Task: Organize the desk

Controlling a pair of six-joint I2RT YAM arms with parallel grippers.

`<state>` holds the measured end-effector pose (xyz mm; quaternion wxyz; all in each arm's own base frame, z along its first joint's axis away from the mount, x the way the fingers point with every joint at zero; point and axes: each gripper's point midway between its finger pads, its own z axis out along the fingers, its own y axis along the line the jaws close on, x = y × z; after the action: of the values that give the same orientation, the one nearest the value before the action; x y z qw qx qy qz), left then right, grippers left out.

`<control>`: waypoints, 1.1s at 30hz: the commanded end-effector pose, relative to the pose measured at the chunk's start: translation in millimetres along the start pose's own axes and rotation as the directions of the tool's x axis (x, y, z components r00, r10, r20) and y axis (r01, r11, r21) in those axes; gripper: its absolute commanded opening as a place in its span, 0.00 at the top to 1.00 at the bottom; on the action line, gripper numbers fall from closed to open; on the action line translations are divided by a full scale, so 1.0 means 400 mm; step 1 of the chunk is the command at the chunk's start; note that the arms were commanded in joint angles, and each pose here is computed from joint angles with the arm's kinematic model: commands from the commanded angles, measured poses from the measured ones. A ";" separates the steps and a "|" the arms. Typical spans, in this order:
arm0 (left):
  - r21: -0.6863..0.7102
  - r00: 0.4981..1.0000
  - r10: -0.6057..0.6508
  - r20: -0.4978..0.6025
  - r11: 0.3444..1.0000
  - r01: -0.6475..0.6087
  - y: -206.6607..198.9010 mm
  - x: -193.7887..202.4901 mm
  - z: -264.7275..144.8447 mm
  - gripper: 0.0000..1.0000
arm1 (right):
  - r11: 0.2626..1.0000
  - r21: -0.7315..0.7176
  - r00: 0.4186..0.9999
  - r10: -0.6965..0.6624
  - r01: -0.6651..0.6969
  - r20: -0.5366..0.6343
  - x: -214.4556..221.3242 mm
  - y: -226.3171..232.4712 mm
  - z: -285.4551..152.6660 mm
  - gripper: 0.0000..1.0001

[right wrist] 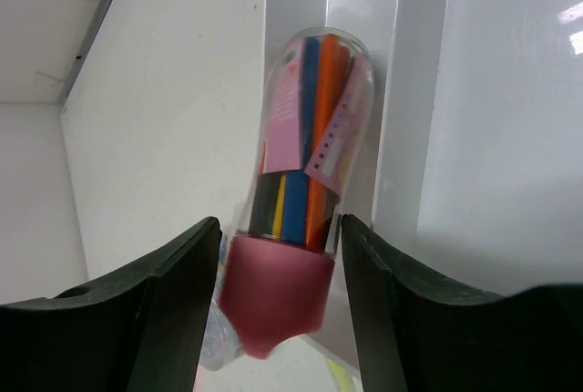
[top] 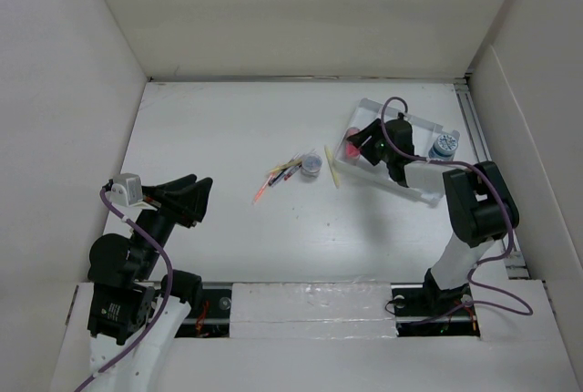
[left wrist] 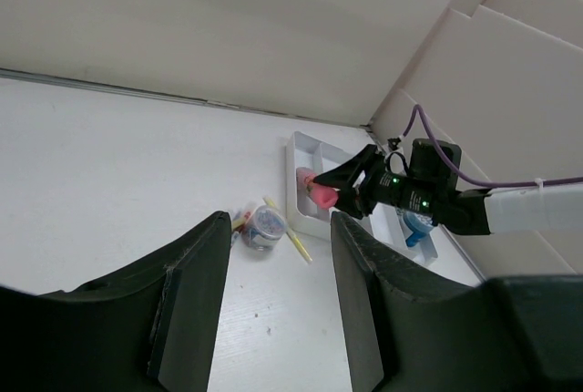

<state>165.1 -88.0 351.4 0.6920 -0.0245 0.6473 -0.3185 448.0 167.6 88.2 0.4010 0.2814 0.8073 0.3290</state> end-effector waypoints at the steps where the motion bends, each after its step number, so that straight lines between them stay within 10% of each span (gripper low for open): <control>1: 0.045 0.999 0.005 0.037 0.999 -0.007 -0.028 -0.033 0.008 0.56 | 0.995 -0.102 0.996 0.005 0.004 0.090 -0.070 0.081 -0.020 0.38; 11: 0.041 0.999 0.006 0.034 0.999 -0.007 -0.025 -0.031 0.010 0.56 | 0.993 -0.118 0.993 -0.004 0.017 0.117 -0.055 0.097 -0.044 0.42; 18: 0.045 0.999 0.007 0.038 0.999 -0.008 -0.027 -0.033 0.008 0.56 | 0.984 -0.117 0.974 -0.113 0.137 0.195 -0.001 0.187 -0.098 0.98; 26: 0.050 0.999 0.008 0.034 0.999 -0.010 -0.030 -0.032 0.009 0.56 | 0.923 -0.046 0.902 -0.363 0.383 0.233 0.191 0.282 -0.141 1.00; 28: 0.052 0.999 0.008 0.031 0.999 -0.010 -0.030 -0.030 0.010 0.55 | 0.908 -0.009 0.887 -0.407 0.419 0.219 0.211 0.279 -0.132 0.89; 29: 0.053 0.999 0.010 0.031 0.999 -0.011 -0.030 -0.029 0.010 0.55 | 0.903 0.007 0.880 -0.422 0.431 0.217 0.219 0.276 -0.130 0.59; 33: 0.054 0.999 0.010 0.036 0.998 -0.012 -0.031 -0.032 0.008 0.55 | 0.876 0.041 0.855 -0.479 0.481 0.196 0.264 0.276 -0.138 0.23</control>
<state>164.0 -90.1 352.9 0.6920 -0.0190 0.6453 -0.3230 363.1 301.4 139.3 0.5252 0.1012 0.8105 0.2387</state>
